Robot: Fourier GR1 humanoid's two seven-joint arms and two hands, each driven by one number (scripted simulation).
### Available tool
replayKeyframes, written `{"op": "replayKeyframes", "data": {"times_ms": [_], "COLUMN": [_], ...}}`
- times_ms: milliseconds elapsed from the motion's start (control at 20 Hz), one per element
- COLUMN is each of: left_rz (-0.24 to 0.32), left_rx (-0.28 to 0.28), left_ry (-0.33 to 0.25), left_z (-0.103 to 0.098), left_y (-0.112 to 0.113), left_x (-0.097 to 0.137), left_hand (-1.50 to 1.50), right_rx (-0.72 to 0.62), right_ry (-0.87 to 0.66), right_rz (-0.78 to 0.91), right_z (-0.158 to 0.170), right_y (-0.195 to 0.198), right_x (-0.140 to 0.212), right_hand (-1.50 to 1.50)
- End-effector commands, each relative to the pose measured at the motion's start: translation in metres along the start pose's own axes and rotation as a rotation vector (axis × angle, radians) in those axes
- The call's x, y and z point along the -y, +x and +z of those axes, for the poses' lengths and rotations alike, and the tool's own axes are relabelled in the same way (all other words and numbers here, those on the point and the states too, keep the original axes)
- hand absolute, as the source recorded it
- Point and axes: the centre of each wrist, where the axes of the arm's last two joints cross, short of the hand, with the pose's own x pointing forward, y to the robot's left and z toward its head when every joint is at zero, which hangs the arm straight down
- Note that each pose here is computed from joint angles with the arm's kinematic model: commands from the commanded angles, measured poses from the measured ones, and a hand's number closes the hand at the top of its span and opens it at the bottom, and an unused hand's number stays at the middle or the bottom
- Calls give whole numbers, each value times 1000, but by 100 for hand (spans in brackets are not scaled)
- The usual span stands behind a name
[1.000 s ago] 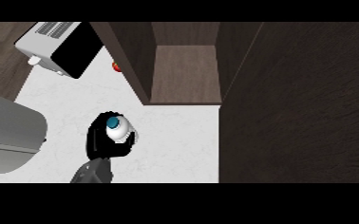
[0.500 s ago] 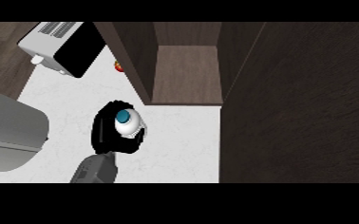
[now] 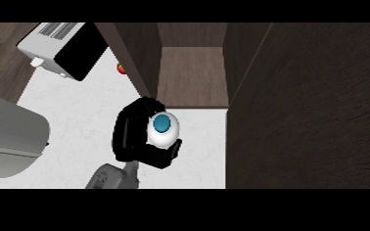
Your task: Pick up the bottled water, place it into the cabinet and close the cabinet
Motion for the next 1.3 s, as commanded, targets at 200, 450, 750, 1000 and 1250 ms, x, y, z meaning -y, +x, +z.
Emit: {"op": "replayKeyframes", "data": {"times_ms": [200, 450, 750, 1000, 1250], "left_rz": [-15, -100, -161, -225, -286], "left_rx": [-21, 19, 21, 14, -7], "left_ry": [-27, 32, 90, 114, 112], "left_z": [-18, -45, -88, -96, -120], "left_y": [60, 58, 62, 40, 35], "left_x": [91, 126, 139, 121, 119], "left_hand": [150, 150, 150, 150, 150], "right_rx": [51, 72, 76, 73, 75], "right_ry": [33, 17, 44, 7, 14], "right_rz": [2, -3, 10, 1, 21], "right_z": [-12, -17, -9, -13, -15], "right_y": [12, 11, 20, 21, 25], "right_x": [2, 1, 2, -5, 0], "right_hand": [-150, -150, -150, -150, -150]}}
